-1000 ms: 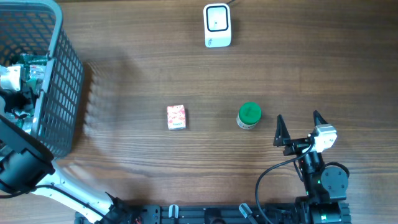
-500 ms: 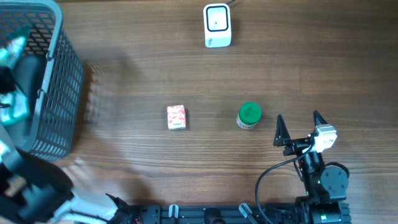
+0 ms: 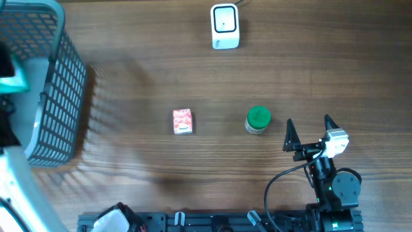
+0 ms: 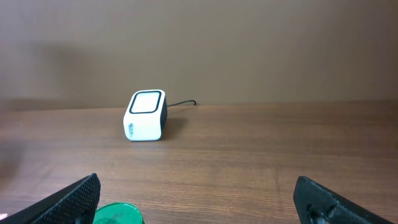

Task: Scan the item barcode

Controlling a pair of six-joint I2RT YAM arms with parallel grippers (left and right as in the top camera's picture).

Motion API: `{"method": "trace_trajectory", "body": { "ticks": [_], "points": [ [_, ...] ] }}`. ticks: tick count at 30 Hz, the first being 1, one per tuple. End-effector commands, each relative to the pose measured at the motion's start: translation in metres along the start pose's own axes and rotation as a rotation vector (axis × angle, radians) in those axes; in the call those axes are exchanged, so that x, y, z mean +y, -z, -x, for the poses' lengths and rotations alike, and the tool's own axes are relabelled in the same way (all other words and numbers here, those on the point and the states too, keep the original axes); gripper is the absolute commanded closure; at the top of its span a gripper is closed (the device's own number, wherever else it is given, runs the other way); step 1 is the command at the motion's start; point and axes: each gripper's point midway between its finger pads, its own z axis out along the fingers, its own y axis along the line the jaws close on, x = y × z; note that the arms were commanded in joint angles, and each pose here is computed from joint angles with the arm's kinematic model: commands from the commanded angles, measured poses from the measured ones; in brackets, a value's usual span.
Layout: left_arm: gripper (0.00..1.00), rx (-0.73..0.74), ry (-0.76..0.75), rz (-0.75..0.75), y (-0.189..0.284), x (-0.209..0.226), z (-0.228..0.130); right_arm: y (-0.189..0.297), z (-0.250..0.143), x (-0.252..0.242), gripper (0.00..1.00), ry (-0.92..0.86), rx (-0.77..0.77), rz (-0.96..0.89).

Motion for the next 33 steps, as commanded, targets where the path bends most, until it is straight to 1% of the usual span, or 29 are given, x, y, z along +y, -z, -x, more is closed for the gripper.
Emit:
{"method": "trace_trajectory", "body": {
  "ticks": [1,5,7,9,12,15,16,19,21,22,23,26,30,33],
  "points": [
    [0.95,-0.106,0.064,-0.098,0.037,-0.043,0.038,0.0,0.002,-0.001,0.0,0.005,-0.011,-0.004],
    [0.96,-0.097,0.124,-0.168,0.054,-0.08,0.044,0.0,0.002,-0.001,0.0,0.005,-0.011,-0.004],
    [0.96,-0.046,0.158,-0.225,0.058,-0.104,0.036,0.0,0.002,-0.001,0.0,0.005,-0.011,-0.004],
    [0.96,0.046,0.212,-0.273,0.06,-0.128,0.019,0.0,0.002,-0.001,0.0,0.005,-0.011,-0.004],
    [0.96,0.267,0.31,-0.282,0.058,-0.158,-0.024,0.0,0.002,-0.001,0.0,0.005,-0.011,-0.004],
    [0.96,0.486,0.325,-0.234,0.052,-0.183,-0.073,0.0,0.002,-0.001,0.0,0.006,-0.011,-0.004],
    [0.96,0.601,0.294,-0.225,0.044,-0.204,-0.104,0.0,0.002,-0.001,0.0,0.006,-0.011,-0.004],
    [0.96,0.733,0.235,-0.218,0.033,-0.232,-0.147,0.0,0.002,-0.001,0.0,0.005,-0.011,-0.004],
    [0.96,0.812,0.215,-0.185,0.025,-0.245,-0.177,0.0,0.002,-0.001,0.0,0.006,-0.011,-0.004],
    [0.96,0.863,0.201,-0.158,0.019,-0.253,-0.198,0.0,0.002,-0.001,0.0,0.006,-0.011,-0.004],
    [0.96,0.891,0.191,-0.145,0.017,-0.257,-0.211,0.0,0.002,-0.001,0.0,0.005,-0.011,-0.004],
    [0.96,0.996,0.149,-0.116,0.006,-0.276,-0.263,0.0,0.002,-0.001,0.0,0.005,-0.011,-0.004],
    [0.96,1.074,0.137,-0.081,0.0,-0.29,-0.304,0.0,0.002,-0.001,0.0,0.005,-0.011,-0.004],
    [0.96,1.116,0.095,-0.083,0.002,-0.301,-0.322,0.0,0.002,-0.001,0.0,0.006,-0.011,-0.004]
  ]
}}
